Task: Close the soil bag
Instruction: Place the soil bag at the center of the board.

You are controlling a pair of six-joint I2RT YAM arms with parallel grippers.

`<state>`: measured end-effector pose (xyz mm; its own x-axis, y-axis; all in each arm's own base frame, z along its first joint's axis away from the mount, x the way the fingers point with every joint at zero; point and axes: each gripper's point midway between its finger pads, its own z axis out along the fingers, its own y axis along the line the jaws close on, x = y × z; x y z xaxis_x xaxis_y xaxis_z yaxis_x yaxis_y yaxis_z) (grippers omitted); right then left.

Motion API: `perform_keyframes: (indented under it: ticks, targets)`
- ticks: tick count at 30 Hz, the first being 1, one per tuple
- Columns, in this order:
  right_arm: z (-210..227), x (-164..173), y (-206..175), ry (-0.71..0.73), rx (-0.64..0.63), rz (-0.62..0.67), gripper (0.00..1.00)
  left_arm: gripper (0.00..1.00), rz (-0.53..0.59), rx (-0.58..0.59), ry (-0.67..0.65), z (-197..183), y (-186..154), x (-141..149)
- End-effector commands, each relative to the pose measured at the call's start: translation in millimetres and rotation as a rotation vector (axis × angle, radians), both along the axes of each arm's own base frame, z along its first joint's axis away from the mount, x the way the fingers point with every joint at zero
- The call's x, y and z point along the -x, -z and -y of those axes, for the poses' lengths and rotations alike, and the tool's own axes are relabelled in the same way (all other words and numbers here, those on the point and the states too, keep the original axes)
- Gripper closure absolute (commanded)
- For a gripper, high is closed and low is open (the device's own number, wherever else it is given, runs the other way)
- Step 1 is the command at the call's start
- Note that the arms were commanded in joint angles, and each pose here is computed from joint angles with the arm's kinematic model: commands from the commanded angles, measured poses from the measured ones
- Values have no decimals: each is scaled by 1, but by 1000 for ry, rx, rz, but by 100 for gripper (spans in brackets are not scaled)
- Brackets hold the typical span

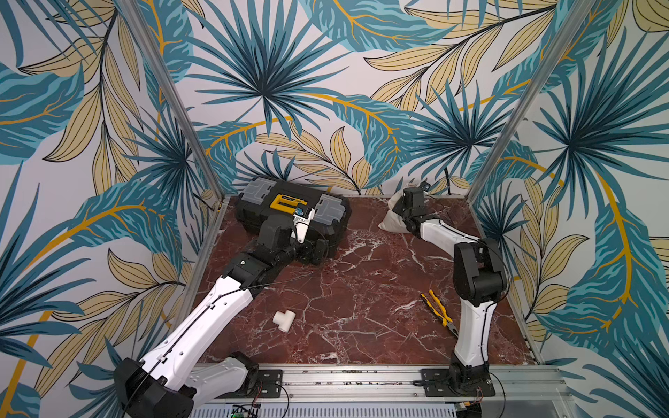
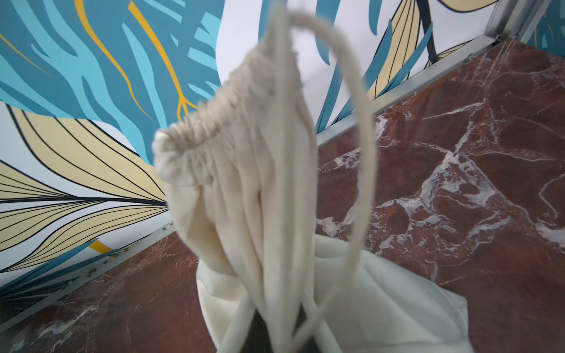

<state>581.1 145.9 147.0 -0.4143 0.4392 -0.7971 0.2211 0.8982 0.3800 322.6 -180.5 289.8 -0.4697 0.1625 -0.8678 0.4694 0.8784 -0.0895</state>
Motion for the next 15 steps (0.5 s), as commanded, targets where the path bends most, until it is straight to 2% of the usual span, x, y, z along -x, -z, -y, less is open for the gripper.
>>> perform_keyframes:
  ticks: [1, 4, 10, 15]
  targets:
    - [4, -2, 30, -31, -20, -69, 100, 0, -2, 18, 7, 0, -1, 3]
    - [6, -4, 32, -46, -34, -77, 88, 0, -1, 35, 12, 2, -4, 3]
    - [11, -3, 13, -51, -24, -45, 59, 0, 9, 55, 12, 3, -8, 2]
    - [11, 2, -3, -65, -18, -17, 44, 0, 15, 59, 22, 5, -9, 3]
